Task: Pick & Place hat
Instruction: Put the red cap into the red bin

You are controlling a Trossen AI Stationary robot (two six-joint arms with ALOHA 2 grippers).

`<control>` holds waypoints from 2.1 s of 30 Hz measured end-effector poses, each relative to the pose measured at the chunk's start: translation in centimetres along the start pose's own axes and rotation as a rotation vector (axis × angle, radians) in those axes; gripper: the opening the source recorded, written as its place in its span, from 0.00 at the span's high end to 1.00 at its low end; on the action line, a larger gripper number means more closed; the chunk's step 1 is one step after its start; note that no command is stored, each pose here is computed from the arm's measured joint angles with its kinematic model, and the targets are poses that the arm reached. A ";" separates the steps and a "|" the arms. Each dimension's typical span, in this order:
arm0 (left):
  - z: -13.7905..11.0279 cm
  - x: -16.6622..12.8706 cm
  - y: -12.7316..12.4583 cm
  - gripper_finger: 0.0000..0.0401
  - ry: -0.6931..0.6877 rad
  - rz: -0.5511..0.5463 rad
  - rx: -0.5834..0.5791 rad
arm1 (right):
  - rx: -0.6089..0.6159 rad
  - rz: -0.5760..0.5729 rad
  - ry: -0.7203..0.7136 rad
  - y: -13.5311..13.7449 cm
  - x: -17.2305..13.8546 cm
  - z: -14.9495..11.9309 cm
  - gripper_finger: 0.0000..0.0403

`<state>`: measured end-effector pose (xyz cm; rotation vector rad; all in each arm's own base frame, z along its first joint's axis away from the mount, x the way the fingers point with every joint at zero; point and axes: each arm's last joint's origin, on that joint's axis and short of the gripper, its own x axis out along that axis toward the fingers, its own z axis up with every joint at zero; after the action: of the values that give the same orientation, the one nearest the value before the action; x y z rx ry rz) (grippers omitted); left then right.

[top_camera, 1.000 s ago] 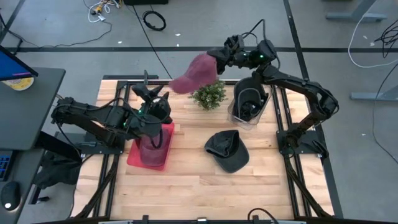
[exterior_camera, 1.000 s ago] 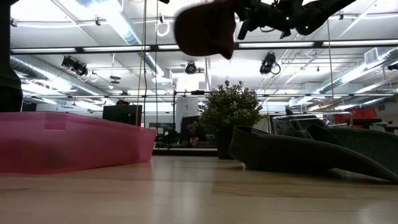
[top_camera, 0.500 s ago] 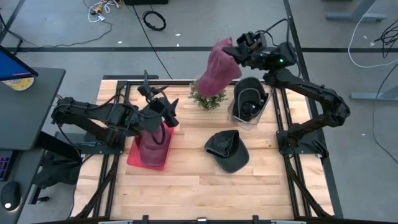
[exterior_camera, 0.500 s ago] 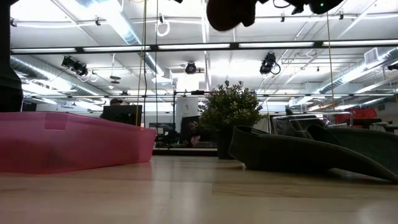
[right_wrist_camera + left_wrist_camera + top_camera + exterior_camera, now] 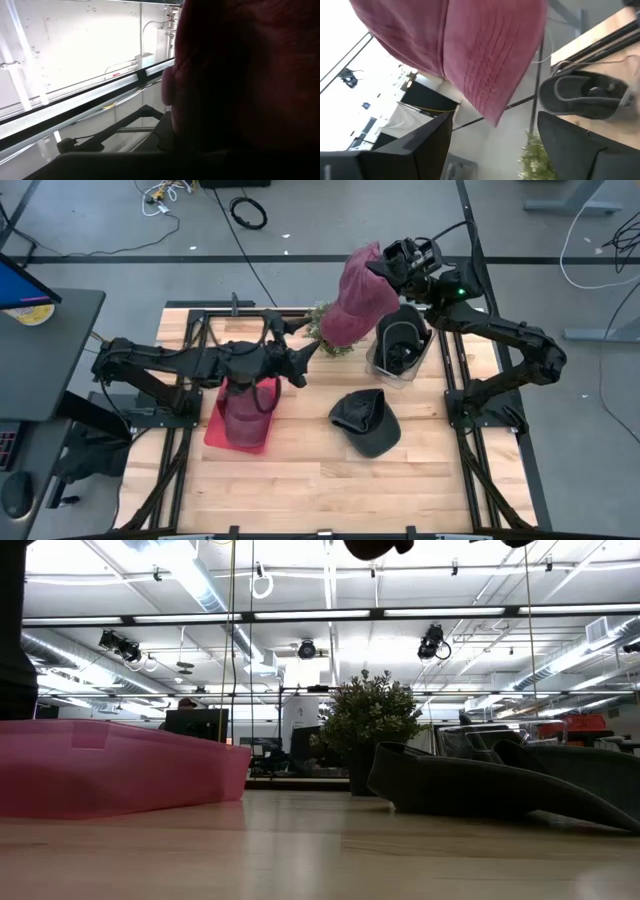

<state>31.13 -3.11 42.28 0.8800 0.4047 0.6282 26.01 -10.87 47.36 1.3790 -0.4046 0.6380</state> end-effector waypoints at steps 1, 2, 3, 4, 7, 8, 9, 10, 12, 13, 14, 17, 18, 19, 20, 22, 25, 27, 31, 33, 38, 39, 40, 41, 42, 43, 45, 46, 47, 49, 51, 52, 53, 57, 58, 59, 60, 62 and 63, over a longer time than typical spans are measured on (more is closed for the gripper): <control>0.0 0.4 0.0 0.26 0.001 0.011 0.000 | 0.004 0.008 0.000 0.0 0.1 -0.2 1.00; 0.0 0.6 0.0 0.26 0.000 0.022 -0.006 | 0.008 0.014 0.004 0.0 0.3 -0.5 1.00; 0.0 0.9 0.0 0.26 0.004 0.029 -0.005 | 0.012 0.022 0.004 0.0 0.4 -0.7 1.00; 0.0 1.2 0.0 0.26 -0.001 0.034 -0.013 | 0.016 0.028 0.000 0.0 0.5 -0.9 1.00; 0.0 1.9 -0.2 0.26 -0.015 0.037 -0.026 | 0.022 0.030 0.003 -0.1 0.6 -1.1 1.00; 0.0 2.0 -0.1 0.26 -0.022 0.037 -0.028 | 0.022 0.029 0.001 -0.1 0.6 -1.1 1.00; 0.1 2.0 0.0 0.26 -0.035 0.044 -0.042 | 0.022 0.029 0.000 -0.1 0.6 -1.1 1.00; 0.2 1.9 0.2 0.26 -0.051 0.052 -0.060 | 0.022 0.028 -0.001 -0.1 0.6 -1.1 1.00; 0.4 1.9 0.6 0.28 -0.063 0.083 -0.083 | 0.019 0.028 -0.007 -0.1 0.6 -1.0 1.00; 0.5 1.9 0.8 0.29 -0.063 0.103 -0.092 | 0.019 0.028 -0.007 -0.1 0.6 -1.0 1.00; 0.6 1.9 1.0 0.31 -0.064 0.123 -0.091 | 0.016 0.028 -0.008 -0.1 0.6 -1.0 1.00; 0.9 1.8 1.6 0.38 -0.093 0.168 -0.103 | 0.010 0.026 -0.014 0.0 0.5 -0.8 1.00; 1.1 1.7 1.8 0.42 -0.106 0.176 -0.096 | 0.011 0.023 -0.016 -0.1 0.4 -0.7 1.00; 1.2 1.6 1.8 0.45 -0.116 0.182 -0.099 | 0.011 0.020 -0.017 -0.1 0.4 -0.7 1.00; 1.3 1.5 1.9 0.49 -0.123 0.187 -0.096 | 0.007 0.018 -0.019 -0.1 0.4 -0.6 1.00; 1.3 1.5 1.9 0.57 -0.126 0.188 -0.089 | 0.007 0.015 -0.018 -0.1 0.4 -0.6 1.00; 1.3 1.5 1.9 0.69 -0.126 0.187 -0.084 | 0.014 0.013 -0.010 -0.1 0.4 -0.6 1.00; 1.3 1.5 1.9 0.76 -0.124 0.189 -0.080 | 0.015 0.012 -0.006 -0.1 0.4 -0.6 1.00; 1.3 1.5 1.9 0.89 -0.121 0.191 -0.077 | 0.015 0.012 -0.005 -0.1 0.4 -0.6 1.00; 1.3 1.5 1.9 0.95 -0.115 0.195 -0.079 | 0.019 0.011 -0.004 -0.2 0.4 -0.6 1.00; 1.2 1.5 2.0 0.96 -0.095 0.206 -0.045 | -0.008 0.009 -0.005 -0.2 0.4 -0.6 0.94; 1.2 1.5 2.0 0.96 -0.087 0.209 -0.042 | -0.034 0.009 -0.004 -0.2 0.4 -0.6 0.91; 1.2 1.5 2.0 0.97 -0.082 0.211 -0.037 | -0.056 0.007 0.003 -0.2 0.4 -0.6 0.87; 1.2 1.5 2.0 0.97 -0.078 0.213 -0.036 | -0.070 0.005 0.013 -0.2 0.4 -0.7 0.83; 1.2 1.5 2.0 0.97 -0.076 0.214 -0.036 | -0.079 0.005 0.018 -0.2 0.4 -0.7 0.79; 1.2 1.4 2.0 0.97 -0.075 0.214 -0.035 | -0.083 0.004 0.020 -0.2 0.4 -0.7 0.74; 1.2 1.4 2.1 0.97 -0.073 0.216 -0.035 | -0.083 0.003 0.017 -0.2 0.3 -0.6 0.64; 1.2 1.2 2.1 0.97 -0.076 0.217 -0.037 | -0.082 -0.004 0.015 -0.2 0.3 -0.5 0.58; 1.3 1.2 2.2 0.97 -0.071 0.223 -0.030 | -0.079 -0.017 0.017 -0.3 0.2 -0.4 0.52; 1.5 0.8 2.2 0.97 -0.050 0.246 0.000 | -0.081 -0.042 0.029 -0.4 0.0 0.0 0.40; 1.8 0.3 2.3 0.97 -0.034 0.271 0.024 | -0.092 -0.057 0.032 -0.4 -0.4 0.6 0.29; 2.0 0.0 2.3 0.97 -0.026 0.281 0.031 | -0.091 -0.059 0.027 -0.3 -0.5 0.8 0.24; 2.1 -0.2 2.3 0.97 -0.020 0.290 0.034 | -0.085 -0.061 0.025 -0.2 -0.6 1.0 0.20; 2.5 -1.2 2.4 0.97 0.007 0.302 0.064 | -0.079 -0.075 0.053 -0.2 -0.9 1.3 0.05; 2.5 -1.4 2.5 0.97 0.022 0.307 0.065 | -0.079 -0.083 0.066 -0.2 -0.9 1.4 0.03; 2.5 -1.5 2.5 0.97 0.039 0.313 0.063 | -0.079 -0.089 0.080 -0.2 -1.0 1.4 0.02; 2.5 -1.7 2.5 0.97 0.053 0.313 0.072 | -0.079 -0.093 0.089 -0.2 -1.0 1.4 0.02; 2.6 -2.2 2.7 0.97 0.070 0.318 0.062 | -0.086 -0.102 0.100 -0.2 -1.2 1.7 0.03; 2.6 -2.4 2.8 0.97 0.072 0.321 0.053 | -0.090 -0.110 0.109 -0.1 -1.3 1.9 0.05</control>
<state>29.89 -4.84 46.25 0.9839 0.3482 0.9506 25.24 -12.95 46.73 1.2655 -0.2659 0.5943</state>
